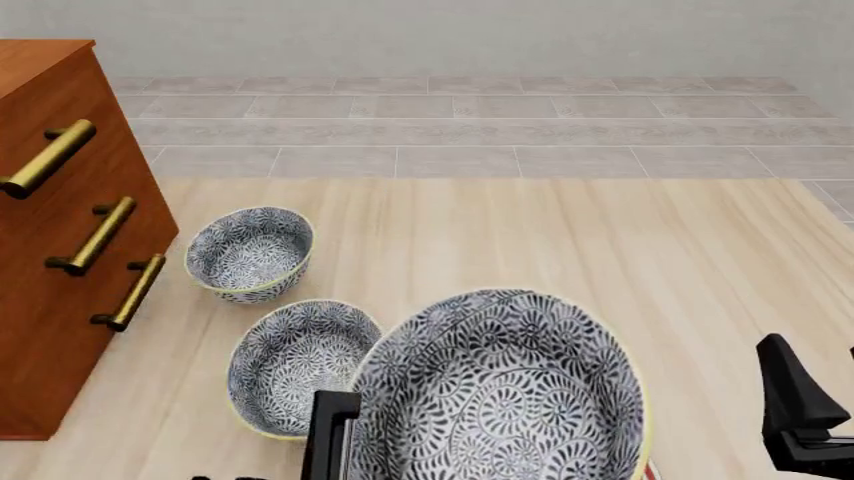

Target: Put the bowl at the front on the plate.

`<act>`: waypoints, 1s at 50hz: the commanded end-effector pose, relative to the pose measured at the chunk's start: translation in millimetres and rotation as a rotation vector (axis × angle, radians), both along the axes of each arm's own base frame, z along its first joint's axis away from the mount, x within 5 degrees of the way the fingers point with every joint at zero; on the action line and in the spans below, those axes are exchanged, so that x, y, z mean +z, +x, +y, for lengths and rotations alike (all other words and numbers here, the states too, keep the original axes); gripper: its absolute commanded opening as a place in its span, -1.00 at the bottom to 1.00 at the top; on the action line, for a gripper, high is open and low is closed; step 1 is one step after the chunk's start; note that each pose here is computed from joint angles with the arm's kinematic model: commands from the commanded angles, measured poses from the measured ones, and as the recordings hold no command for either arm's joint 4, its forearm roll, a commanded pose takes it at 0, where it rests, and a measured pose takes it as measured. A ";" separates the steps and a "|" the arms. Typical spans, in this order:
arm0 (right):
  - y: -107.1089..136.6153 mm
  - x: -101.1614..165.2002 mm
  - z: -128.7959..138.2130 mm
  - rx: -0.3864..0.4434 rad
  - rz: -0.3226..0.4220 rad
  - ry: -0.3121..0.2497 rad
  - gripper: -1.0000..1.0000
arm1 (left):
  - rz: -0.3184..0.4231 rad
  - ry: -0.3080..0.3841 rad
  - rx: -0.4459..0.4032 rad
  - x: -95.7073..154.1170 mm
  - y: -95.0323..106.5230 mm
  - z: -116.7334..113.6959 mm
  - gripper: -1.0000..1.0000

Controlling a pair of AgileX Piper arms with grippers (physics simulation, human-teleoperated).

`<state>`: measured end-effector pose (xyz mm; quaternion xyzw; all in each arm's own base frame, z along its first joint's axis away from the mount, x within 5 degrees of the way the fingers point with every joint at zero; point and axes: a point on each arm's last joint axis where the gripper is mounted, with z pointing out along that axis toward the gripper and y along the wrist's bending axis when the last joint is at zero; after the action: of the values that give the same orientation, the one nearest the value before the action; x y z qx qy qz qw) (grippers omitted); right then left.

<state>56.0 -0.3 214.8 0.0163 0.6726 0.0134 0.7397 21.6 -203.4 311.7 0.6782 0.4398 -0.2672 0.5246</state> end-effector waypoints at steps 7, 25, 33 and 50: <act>0.0 0.1 -0.2 -0.003 -0.003 0.002 1.00 | -0.004 0.000 -0.001 -13.8 1.2 -13.4 -1.00; 0.0 0.2 -0.6 -0.010 -0.005 0.012 1.00 | 0.003 0.022 -0.001 -31.1 2.1 -25.8 -1.00; 0.0 0.1 -0.8 -0.012 -0.006 0.016 1.00 | 0.005 0.033 0.009 -38.5 4.9 -30.3 -1.00; 0.0 0.1 -0.6 -0.010 -0.007 0.013 1.00 | 0.007 0.061 0.029 -57.9 10.9 -38.3 -1.00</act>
<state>56.0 -1.1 215.0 0.0253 0.6700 0.0140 0.7418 29.6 -237.1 261.1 0.6792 0.4689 -0.2591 0.5017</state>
